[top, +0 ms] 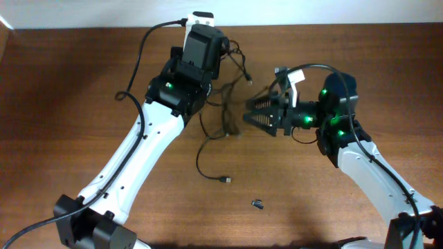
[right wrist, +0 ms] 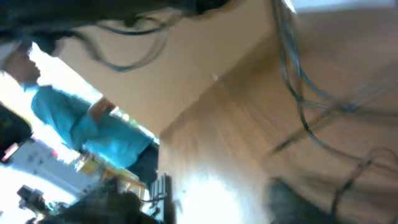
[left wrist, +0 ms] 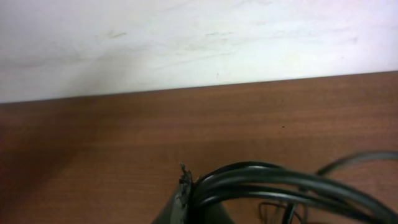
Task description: Untangle cables
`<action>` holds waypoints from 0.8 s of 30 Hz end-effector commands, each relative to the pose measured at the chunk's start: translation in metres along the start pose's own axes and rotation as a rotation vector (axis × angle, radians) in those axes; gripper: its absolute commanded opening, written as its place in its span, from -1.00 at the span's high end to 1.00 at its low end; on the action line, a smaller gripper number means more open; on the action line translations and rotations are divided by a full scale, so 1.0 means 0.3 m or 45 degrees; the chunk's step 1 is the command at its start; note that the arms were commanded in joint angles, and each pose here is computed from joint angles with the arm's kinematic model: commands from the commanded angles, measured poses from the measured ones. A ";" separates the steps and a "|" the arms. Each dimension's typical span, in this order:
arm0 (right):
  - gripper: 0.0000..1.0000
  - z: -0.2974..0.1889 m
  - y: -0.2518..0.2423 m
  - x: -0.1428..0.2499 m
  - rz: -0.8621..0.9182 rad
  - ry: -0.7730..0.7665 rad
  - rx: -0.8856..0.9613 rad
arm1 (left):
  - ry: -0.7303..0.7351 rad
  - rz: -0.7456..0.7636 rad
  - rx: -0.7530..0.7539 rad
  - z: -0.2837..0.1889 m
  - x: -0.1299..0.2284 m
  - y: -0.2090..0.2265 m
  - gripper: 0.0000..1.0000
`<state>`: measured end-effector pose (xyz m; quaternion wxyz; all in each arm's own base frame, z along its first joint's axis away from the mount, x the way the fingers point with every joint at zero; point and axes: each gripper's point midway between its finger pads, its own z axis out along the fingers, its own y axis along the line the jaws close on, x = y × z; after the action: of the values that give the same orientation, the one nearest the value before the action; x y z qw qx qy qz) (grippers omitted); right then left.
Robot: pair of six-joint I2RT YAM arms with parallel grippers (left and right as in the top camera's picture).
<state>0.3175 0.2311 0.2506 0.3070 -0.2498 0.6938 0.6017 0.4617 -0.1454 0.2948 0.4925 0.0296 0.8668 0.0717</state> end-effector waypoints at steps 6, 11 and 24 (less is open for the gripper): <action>-0.97 -0.022 -0.153 -0.063 0.381 -0.207 0.319 | -0.053 0.332 0.259 -0.032 -0.036 -0.101 1.00; -0.97 -0.024 -0.093 -0.160 0.468 -0.331 0.211 | -0.122 0.684 0.583 -0.080 -0.008 -0.238 1.00; -0.12 -0.091 -0.145 -0.214 0.632 -0.473 0.263 | -0.153 0.714 0.755 -0.119 0.004 -0.304 1.00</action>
<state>0.3847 0.1994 0.2672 0.2846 0.0639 0.7253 0.6236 0.4410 -0.2222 0.2823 0.4604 0.3826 0.8010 -0.0018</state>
